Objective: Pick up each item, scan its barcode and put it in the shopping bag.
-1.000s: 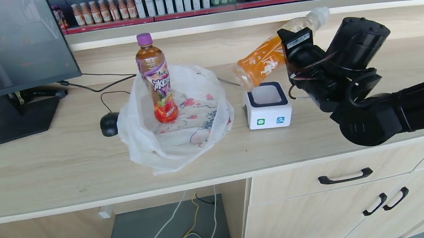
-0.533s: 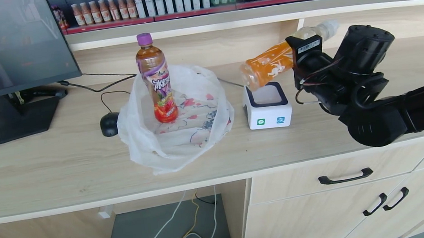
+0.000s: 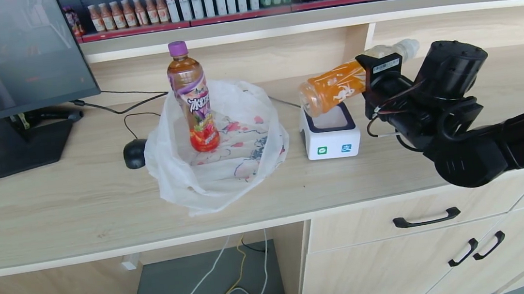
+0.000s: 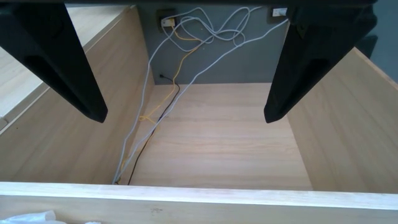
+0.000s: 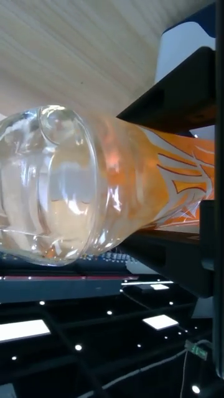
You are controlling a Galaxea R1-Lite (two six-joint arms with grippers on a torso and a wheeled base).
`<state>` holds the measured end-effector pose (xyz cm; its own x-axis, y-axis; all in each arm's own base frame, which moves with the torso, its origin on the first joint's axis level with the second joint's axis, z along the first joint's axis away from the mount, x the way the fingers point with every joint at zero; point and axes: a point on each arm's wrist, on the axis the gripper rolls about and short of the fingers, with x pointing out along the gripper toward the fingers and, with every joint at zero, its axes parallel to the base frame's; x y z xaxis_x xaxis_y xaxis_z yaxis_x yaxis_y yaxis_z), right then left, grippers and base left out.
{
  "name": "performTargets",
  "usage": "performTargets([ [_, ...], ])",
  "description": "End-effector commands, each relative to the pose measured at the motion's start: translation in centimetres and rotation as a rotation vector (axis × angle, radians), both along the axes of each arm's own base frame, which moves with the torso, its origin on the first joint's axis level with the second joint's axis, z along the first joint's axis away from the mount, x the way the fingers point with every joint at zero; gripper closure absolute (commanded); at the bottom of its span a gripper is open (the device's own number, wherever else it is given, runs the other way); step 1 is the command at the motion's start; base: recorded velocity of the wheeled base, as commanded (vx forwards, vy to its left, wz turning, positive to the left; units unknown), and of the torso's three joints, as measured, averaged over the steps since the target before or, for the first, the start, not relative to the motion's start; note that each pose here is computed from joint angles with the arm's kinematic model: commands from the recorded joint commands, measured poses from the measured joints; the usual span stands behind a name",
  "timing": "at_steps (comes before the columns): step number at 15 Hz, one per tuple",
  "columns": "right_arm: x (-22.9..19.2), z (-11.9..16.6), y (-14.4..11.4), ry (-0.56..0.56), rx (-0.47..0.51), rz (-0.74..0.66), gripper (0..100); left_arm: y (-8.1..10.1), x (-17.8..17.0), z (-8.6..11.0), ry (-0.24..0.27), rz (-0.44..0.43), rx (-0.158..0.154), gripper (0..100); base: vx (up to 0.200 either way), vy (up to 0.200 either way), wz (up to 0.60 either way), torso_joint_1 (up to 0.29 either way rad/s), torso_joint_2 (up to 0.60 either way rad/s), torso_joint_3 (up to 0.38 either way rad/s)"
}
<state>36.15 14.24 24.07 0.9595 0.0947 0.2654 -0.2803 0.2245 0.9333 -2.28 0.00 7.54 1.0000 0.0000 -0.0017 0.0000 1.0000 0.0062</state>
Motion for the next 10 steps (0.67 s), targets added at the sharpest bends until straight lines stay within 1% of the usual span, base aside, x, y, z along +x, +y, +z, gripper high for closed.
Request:
performTargets([
  [1, -0.1, 0.3, -0.1, -0.006, 0.009, 0.000, 100, 0.0, 0.0, 0.0, 0.001, 0.000, 0.000, 0, 0.000, 0.000, 0.00, 0.000, 0.00, 0.000],
  [4, -0.7, 1.1, -0.5, -0.025, 0.026, 0.000, 100, 0.0, 0.0, 0.0, 0.000, 0.000, 0.000, 0, 0.000, 0.000, 0.00, 0.000, 0.00, 0.000],
  [6, -2.0, 0.7, -1.1, 0.007, 0.054, 0.010, 100, 0.0, 0.0, 0.0, 0.000, 0.000, 0.000, 0, 0.000, 0.000, 0.00, 0.000, 0.00, 0.000],
  [10, -2.8, 0.2, -1.4, 0.034, 0.055, 0.013, 100, 0.0, 0.0, 0.0, 0.000, 0.000, 0.000, 0, 0.000, 0.000, 0.00, 0.000, 0.00, 0.000],
])
